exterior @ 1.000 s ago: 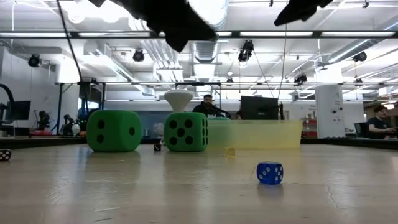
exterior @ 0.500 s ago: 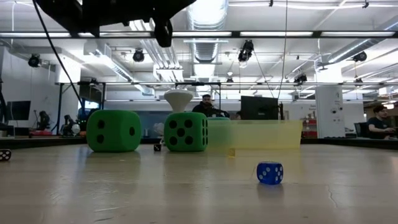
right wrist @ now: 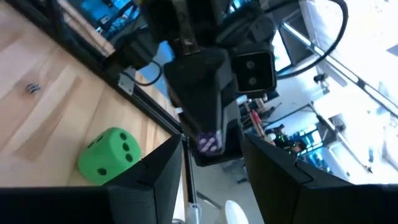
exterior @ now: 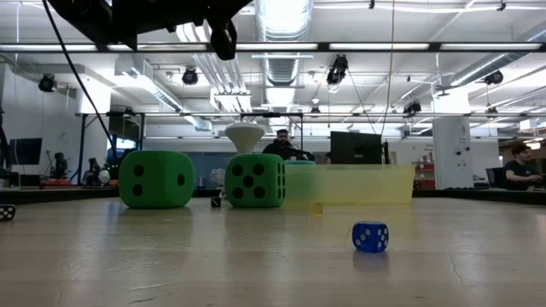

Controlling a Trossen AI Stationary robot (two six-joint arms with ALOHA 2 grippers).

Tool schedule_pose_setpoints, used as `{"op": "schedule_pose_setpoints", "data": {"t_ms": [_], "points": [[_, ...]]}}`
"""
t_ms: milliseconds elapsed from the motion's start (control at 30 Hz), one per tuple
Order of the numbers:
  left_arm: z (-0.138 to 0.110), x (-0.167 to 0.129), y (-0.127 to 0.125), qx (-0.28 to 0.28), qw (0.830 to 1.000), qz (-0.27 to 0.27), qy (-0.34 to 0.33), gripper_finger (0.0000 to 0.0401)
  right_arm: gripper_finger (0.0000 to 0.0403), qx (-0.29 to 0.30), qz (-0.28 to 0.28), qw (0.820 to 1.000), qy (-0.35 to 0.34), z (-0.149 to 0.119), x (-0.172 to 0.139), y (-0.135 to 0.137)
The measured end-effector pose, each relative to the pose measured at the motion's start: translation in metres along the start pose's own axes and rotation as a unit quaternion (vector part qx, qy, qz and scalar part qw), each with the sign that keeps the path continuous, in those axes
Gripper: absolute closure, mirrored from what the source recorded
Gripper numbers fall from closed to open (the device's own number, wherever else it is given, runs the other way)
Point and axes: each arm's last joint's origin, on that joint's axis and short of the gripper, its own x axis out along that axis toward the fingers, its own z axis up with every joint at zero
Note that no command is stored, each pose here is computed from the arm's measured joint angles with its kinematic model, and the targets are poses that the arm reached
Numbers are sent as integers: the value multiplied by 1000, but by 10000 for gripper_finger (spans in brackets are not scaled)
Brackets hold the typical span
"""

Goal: Pick & Place Dice
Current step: Put the small violet dice into the yellow bin

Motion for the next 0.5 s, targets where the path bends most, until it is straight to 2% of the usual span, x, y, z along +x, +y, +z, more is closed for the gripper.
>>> {"op": "schedule_pose_setpoints", "data": {"t_ms": [500], "points": [[1, 1, -1, 0, 1000, -6, 0, 361, 236, 1, 0, 1000, 5, 8, 16, 3]]}}
